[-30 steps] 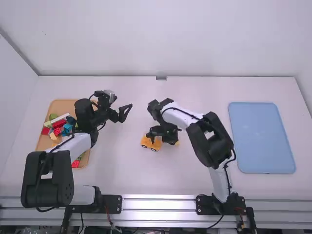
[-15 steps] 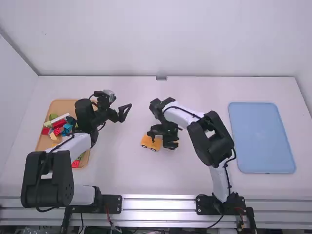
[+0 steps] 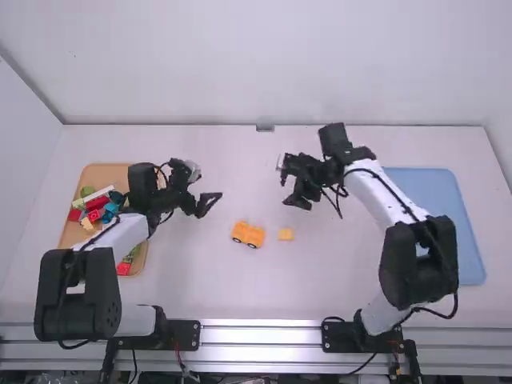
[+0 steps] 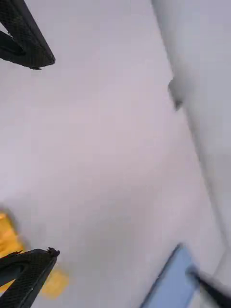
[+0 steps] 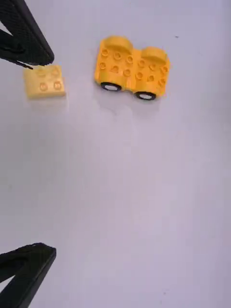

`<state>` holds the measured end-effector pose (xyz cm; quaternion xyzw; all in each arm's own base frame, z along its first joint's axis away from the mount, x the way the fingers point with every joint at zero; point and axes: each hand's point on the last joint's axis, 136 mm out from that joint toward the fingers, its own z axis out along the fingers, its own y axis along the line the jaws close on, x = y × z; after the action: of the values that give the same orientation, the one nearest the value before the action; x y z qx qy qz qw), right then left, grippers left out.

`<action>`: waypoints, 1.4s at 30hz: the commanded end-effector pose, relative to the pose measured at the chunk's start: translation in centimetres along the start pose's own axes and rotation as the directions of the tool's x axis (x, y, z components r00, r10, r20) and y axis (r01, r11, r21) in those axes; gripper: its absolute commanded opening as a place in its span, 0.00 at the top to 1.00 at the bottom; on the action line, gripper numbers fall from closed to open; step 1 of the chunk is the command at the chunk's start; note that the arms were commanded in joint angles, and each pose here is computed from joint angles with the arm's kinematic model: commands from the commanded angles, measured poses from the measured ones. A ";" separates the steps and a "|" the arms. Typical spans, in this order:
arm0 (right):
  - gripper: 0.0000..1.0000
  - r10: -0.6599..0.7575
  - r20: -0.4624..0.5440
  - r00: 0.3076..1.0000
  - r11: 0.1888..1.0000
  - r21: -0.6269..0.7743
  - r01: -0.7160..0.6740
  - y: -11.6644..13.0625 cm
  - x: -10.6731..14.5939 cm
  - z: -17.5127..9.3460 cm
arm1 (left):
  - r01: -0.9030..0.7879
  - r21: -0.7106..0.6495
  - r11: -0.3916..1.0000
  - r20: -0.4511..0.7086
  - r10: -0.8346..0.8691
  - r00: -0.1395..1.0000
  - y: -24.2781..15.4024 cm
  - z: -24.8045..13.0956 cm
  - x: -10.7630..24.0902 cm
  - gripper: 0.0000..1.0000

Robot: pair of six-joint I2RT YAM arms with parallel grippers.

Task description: Assemble lego blocks to make yellow taxi

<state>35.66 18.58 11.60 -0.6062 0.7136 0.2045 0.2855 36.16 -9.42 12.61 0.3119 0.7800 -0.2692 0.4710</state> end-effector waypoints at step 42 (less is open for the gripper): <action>0.56 0.039 0.295 0.955 0.992 -0.123 -0.003 8.2 10.9 10.8 | -0.465 0.565 0.682 0.058 0.529 0.847 -9.1 4.2 6.7 0.01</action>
<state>27.97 19.04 -3.12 -0.5730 0.6391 0.3586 0.3669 29.30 -16.65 6.13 0.6533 0.5717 -0.3242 0.3759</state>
